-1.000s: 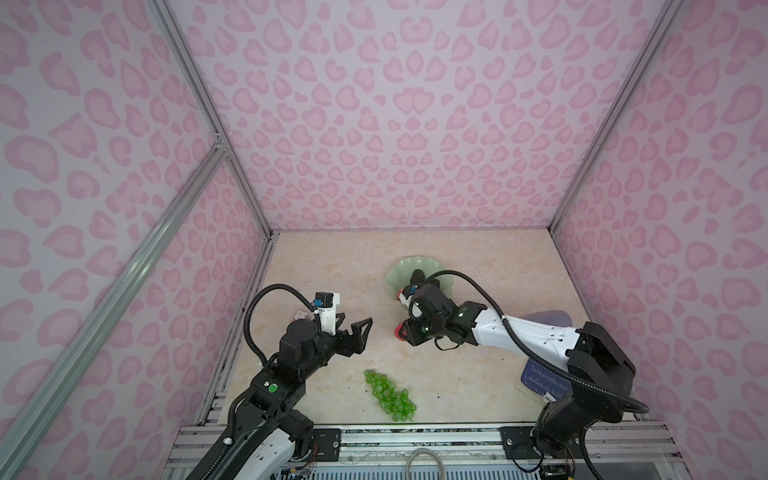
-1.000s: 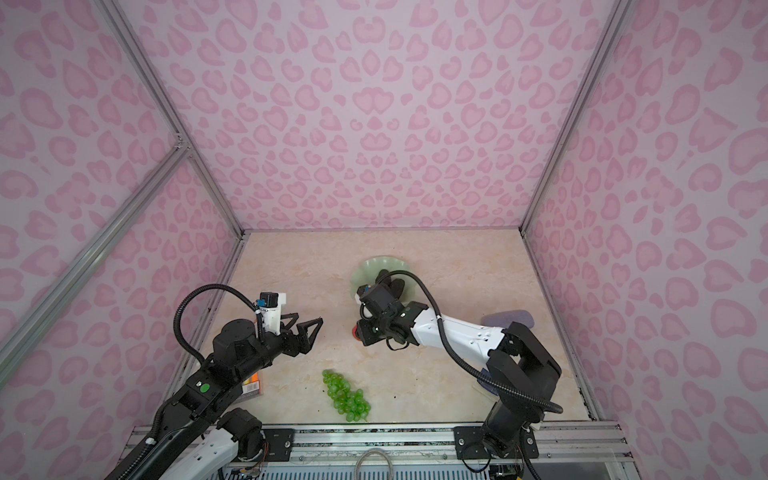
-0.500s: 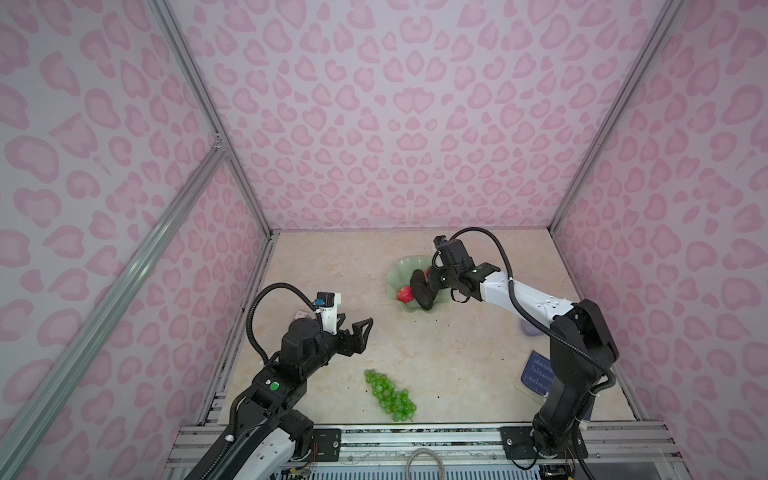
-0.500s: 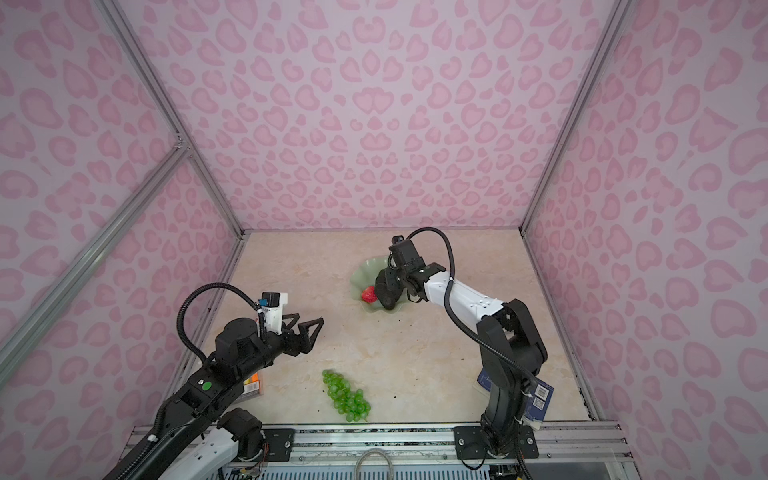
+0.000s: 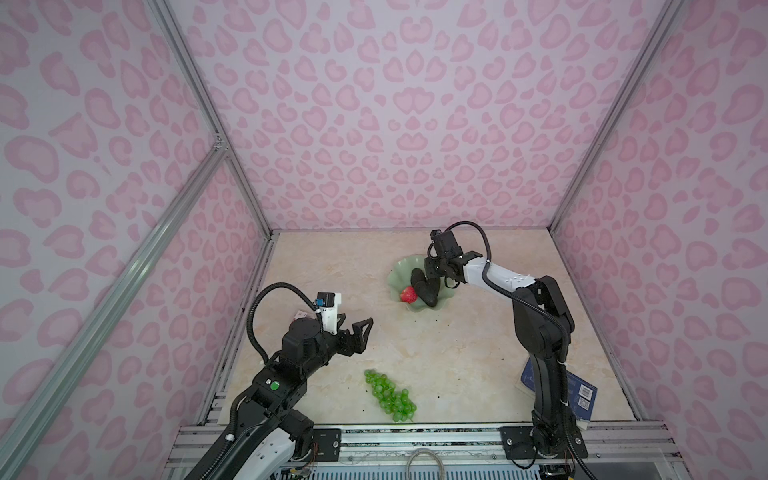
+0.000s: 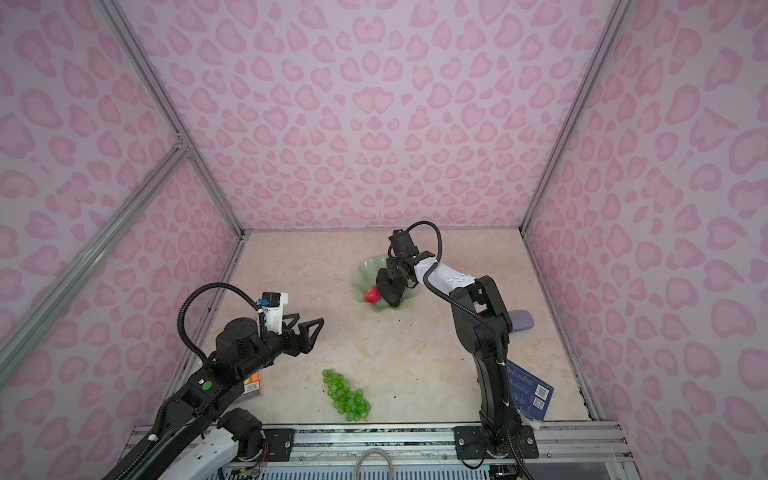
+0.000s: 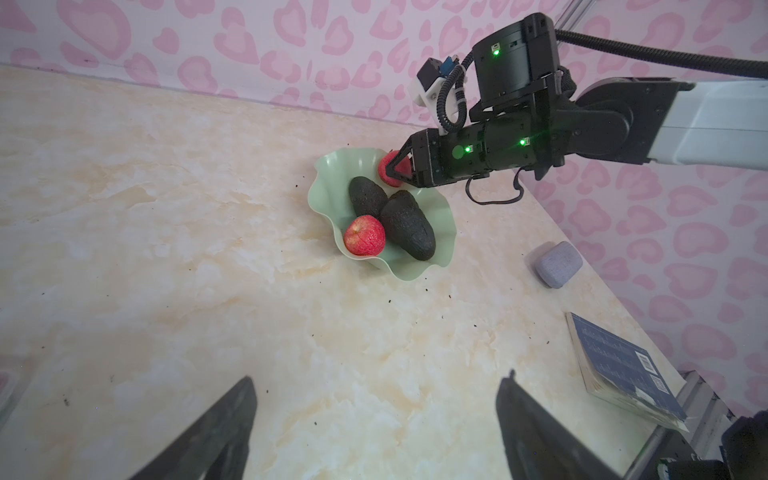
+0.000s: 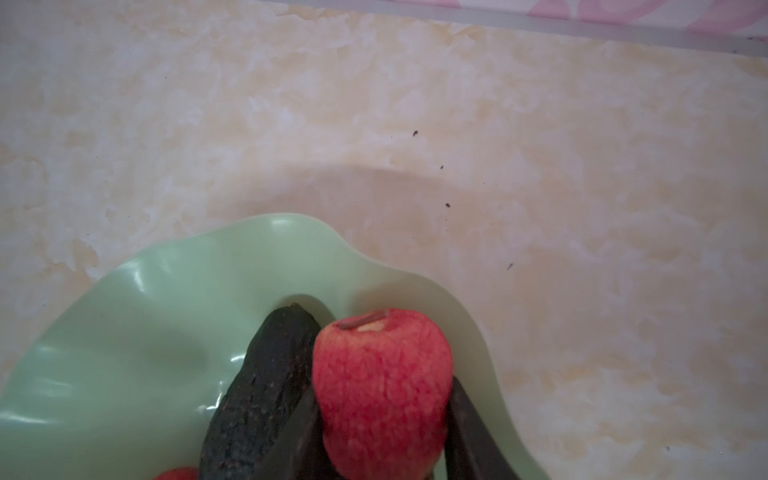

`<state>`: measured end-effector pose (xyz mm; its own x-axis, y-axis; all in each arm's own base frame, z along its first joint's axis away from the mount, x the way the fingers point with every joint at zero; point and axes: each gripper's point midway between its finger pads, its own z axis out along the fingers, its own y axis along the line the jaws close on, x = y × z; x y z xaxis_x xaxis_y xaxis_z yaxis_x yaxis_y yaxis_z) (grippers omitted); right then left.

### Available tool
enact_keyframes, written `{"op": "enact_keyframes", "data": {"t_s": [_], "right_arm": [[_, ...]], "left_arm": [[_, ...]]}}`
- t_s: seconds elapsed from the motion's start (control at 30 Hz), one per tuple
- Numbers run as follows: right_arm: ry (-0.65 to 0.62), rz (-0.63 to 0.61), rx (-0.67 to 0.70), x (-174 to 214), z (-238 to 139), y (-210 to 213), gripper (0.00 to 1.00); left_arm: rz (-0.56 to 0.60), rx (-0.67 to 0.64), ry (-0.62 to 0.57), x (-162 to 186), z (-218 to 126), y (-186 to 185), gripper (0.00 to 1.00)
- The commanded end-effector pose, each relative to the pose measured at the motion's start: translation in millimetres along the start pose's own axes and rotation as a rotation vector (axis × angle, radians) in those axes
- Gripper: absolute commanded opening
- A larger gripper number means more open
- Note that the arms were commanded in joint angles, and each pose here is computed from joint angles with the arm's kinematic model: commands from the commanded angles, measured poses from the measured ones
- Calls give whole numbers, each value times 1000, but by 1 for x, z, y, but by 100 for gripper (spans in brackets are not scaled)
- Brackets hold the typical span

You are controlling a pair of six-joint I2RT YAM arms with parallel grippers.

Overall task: Place and organize the fake fruits in the fruit bowl
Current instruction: 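Carry the pinkish apple with the right gripper and release it in the bowl, then reach the right gripper down and grasp the green grape bunch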

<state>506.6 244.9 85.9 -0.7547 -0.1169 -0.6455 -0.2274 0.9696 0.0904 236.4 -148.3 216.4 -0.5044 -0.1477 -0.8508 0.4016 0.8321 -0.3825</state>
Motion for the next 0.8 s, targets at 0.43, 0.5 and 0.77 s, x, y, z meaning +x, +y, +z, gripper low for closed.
{"op": "enact_keyframes", "data": {"t_s": [0.43,0.5,0.77], "right_arm": [[-49,-119,-165,40,-113,51,69],[-19,-195,-262,74,-134,78,74],[78,-473,-713,219,-208,171,87]], "left_arm": [[13,19,-29,-5,-4,-4,91],[11,20,-31,-5,-4,-4,91],[10,23,-38,-6,-6,-5,91]]}}
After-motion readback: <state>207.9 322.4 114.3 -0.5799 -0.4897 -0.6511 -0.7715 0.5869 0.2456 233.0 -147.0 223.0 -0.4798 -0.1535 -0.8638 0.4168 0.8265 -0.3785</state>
